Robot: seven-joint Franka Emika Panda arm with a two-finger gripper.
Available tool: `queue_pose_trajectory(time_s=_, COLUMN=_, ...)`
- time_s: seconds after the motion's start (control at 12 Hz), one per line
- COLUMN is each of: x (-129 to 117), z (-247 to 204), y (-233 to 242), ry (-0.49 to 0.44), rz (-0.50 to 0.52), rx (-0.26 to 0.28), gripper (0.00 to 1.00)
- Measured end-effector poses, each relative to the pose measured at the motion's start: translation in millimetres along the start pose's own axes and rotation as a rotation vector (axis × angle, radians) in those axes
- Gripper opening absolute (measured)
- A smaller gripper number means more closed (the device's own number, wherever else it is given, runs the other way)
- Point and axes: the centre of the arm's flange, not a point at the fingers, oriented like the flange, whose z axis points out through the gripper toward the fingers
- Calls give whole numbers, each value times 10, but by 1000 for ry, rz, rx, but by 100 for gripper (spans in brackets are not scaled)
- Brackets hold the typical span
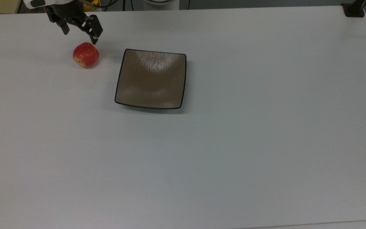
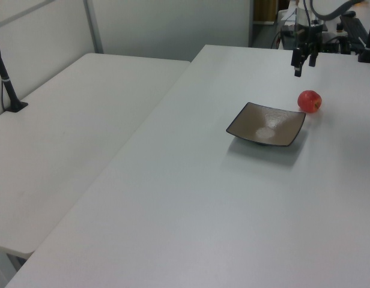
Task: Apples placed on a ceramic plate
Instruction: 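Lower the gripper onto the red apple and close it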
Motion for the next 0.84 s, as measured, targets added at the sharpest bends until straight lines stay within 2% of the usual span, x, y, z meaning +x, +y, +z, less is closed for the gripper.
queue_pose_trajectory(time_s=0.25, x=-79, z=417, y=151, ry=-29, rz=-15, rx=-47, gripper=100)
queue_pose_trajectory(time_s=0.84, x=-30, z=944, y=197, ry=-80, rz=-22, rx=-84, gripper=100)
